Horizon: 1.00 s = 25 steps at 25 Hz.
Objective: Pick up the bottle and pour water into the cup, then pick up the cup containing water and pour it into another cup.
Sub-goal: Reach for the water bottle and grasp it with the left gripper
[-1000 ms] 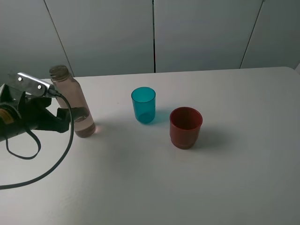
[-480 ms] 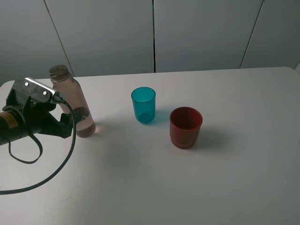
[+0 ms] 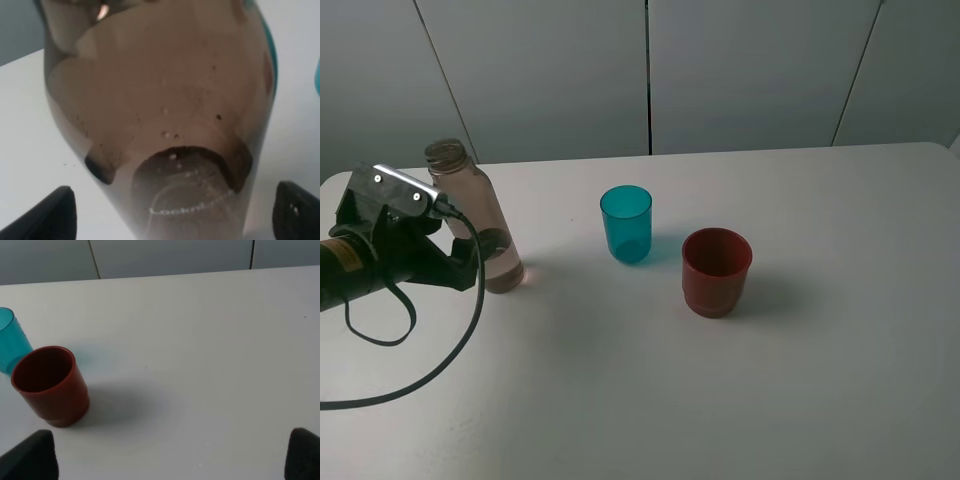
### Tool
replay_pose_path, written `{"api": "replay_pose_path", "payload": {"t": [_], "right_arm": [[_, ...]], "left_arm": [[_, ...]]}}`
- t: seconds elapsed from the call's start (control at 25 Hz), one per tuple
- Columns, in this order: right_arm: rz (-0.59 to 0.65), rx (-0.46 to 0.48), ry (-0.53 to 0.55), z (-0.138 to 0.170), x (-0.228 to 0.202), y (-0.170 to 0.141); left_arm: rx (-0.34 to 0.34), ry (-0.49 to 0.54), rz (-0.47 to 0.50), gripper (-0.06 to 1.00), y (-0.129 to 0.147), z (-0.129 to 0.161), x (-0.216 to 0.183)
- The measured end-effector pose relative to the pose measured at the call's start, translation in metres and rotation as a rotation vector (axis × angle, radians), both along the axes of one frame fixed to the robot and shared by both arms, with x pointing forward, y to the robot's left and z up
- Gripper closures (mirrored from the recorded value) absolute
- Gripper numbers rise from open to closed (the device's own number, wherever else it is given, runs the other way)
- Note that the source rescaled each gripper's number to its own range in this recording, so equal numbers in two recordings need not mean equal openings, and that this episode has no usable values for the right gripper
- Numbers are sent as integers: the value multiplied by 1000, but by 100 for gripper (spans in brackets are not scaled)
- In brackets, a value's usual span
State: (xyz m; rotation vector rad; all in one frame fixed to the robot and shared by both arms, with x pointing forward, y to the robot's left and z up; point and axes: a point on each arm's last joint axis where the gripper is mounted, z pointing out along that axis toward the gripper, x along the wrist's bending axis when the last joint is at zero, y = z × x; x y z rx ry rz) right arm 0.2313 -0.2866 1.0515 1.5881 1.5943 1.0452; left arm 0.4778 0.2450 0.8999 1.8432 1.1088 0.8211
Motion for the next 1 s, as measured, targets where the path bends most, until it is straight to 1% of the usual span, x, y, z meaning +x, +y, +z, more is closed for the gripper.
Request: {"api": "replay_pose_path", "payload": {"t": [0.2, 0.52, 0.76, 1.0], "right_arm": [[0, 0, 0, 0, 0, 0], [0, 0, 0, 0, 0, 0], [0, 0, 0, 0, 0, 0], [0, 0, 0, 0, 0, 0]], "left_arm": [[-4, -17, 2, -6, -1, 2, 8], [-43, -14, 22, -6, -2, 4, 12], [-55, 6, 15, -6, -4, -7, 17], [-74, -24, 10, -6, -5, -8, 19]]}}
